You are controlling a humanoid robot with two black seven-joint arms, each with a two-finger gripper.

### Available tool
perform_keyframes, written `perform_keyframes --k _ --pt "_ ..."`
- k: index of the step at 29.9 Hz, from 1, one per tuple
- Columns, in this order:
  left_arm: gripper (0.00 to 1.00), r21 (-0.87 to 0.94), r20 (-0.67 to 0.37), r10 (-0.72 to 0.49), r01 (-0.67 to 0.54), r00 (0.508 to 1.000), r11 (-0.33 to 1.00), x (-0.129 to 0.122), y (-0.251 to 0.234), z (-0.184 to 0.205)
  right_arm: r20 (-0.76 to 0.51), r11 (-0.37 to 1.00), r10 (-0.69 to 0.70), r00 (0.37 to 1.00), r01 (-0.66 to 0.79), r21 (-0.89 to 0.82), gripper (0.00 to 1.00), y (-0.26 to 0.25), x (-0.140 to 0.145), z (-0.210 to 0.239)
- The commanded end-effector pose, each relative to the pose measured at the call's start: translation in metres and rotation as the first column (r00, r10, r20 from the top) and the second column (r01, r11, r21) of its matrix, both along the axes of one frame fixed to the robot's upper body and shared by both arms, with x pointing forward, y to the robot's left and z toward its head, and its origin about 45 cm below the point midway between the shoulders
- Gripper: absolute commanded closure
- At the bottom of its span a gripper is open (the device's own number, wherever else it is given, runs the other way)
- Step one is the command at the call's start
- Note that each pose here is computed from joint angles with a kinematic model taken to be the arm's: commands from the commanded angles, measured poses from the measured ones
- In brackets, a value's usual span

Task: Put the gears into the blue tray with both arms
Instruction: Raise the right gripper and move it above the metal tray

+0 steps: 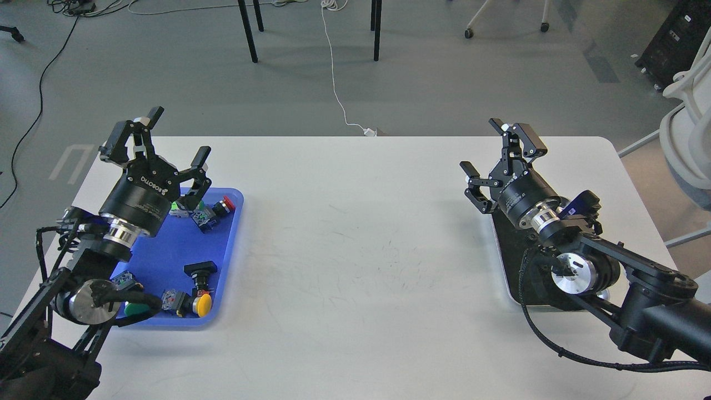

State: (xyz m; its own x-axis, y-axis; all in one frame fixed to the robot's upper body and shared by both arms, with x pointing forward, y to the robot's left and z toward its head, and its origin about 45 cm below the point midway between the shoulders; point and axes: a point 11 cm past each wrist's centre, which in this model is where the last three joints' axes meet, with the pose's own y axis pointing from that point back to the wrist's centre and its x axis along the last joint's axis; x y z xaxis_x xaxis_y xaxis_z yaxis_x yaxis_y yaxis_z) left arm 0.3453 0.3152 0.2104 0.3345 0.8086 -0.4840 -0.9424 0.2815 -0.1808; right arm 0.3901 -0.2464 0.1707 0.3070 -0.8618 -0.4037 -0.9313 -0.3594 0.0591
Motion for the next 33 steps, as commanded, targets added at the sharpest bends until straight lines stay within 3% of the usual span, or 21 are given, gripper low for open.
perform_keyframes --k 1,14,33 --pt "0.02 -0.001 0.000 0.002 -0.002 1.000 1.000 0.000 0.000 0.000 0.000 1.000 -0.001 1.000 0.001 -0.001 0.01 0.000 0.000 0.000" --pt "0.02 0.023 0.013 0.025 -0.026 1.000 0.999 0.009 0.006 0.009 0.017 1.000 0.006 1.000 -0.005 -0.015 0.01 -0.004 0.003 0.005" --pt "0.02 0.017 -0.008 0.044 -0.044 0.999 0.999 -0.001 0.022 0.002 -0.026 0.997 -0.035 0.999 0.034 -0.062 0.01 -0.036 -0.011 -0.012"
